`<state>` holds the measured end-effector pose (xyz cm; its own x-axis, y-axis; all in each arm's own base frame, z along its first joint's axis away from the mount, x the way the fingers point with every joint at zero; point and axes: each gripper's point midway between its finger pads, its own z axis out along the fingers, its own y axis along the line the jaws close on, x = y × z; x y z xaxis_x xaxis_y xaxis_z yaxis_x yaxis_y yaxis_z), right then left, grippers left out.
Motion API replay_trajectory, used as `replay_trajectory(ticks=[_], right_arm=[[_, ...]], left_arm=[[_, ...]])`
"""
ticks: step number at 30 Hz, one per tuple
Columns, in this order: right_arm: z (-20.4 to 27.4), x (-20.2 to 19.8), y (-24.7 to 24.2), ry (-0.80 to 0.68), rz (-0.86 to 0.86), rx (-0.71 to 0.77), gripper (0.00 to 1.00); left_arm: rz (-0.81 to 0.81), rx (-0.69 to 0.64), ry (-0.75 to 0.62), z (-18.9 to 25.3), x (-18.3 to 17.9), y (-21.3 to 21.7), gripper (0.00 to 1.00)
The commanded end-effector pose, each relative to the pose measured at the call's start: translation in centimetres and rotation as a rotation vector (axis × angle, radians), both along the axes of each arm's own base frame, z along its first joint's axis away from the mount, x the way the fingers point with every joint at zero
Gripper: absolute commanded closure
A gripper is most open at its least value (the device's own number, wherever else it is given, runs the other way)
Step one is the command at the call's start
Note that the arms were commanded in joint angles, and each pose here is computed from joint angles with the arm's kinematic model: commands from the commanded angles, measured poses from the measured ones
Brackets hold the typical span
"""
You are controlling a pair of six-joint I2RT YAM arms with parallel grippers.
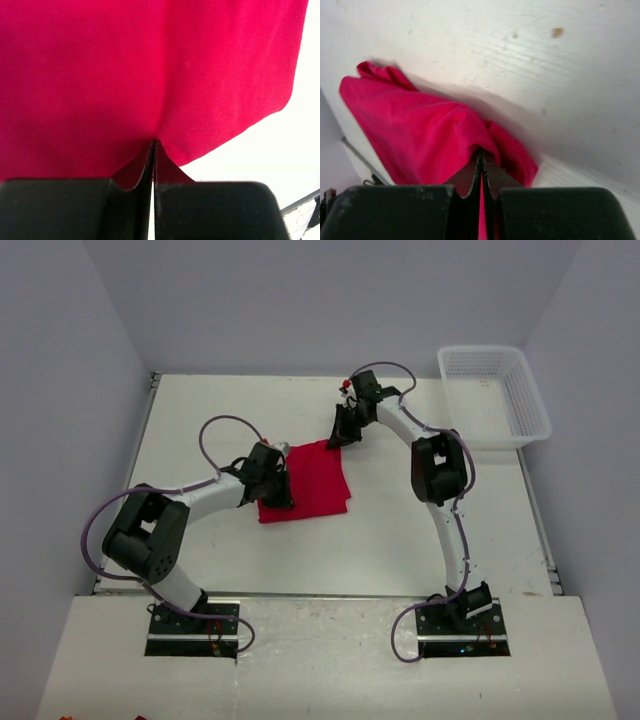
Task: Fold and stack the t-shirts
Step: Smooth out wrinkles on the folded tshirt
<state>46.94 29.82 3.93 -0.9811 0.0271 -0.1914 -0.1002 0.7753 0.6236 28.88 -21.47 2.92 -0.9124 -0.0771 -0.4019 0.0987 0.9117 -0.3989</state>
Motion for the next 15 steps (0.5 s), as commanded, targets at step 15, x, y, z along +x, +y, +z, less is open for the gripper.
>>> replay_trajectory(ticks=[15], right_arm=[[3.7, 4.7, -6.6, -0.222, -0.173, -0.265, 1.00]], left_arm=[[-0.045, -0.015, 0.005, -0.8, -0.6, -0.4, 1.00]])
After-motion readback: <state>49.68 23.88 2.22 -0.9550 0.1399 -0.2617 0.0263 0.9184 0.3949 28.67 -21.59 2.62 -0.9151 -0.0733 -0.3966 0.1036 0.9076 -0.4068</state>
